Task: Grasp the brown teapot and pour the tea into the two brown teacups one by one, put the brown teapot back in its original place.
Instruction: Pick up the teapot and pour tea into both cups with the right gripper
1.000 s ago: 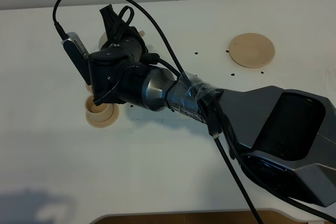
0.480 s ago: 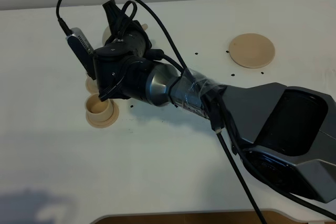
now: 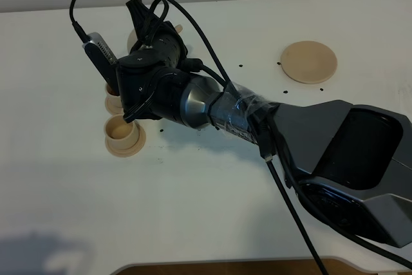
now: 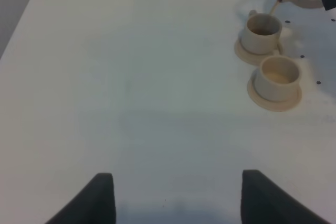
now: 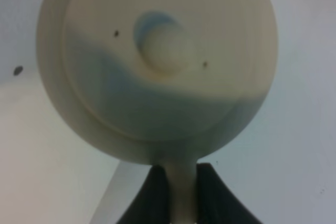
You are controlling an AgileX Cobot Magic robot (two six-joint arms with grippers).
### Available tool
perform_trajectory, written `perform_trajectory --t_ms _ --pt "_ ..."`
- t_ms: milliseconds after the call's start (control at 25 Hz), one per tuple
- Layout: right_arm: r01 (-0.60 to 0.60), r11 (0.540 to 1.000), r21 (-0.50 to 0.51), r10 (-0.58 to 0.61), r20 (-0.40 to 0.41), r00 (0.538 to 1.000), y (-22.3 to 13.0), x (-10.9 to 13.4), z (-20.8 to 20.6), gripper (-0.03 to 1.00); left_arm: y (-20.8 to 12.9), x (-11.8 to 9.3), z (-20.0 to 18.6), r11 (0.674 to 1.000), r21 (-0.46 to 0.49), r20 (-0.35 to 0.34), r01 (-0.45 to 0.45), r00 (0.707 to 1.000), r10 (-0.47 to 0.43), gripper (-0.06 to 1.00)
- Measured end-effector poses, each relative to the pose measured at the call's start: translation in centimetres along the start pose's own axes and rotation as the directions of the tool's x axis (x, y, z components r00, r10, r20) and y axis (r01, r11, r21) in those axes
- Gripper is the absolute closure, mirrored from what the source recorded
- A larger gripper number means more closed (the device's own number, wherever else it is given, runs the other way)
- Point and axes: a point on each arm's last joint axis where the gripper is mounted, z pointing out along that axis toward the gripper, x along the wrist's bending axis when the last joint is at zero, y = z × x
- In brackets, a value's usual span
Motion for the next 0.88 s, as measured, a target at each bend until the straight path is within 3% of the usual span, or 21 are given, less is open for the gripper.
perform_trajectory --t_ms 880 --pt "0.093 0.995 0.024 -0.093 0.037 0.995 -0.08 -0.34 -0.1 0.85 -0.01 0.19 -0.01 1.0 0.001 -0.021 -0.009 1.0 0.009 0.39"
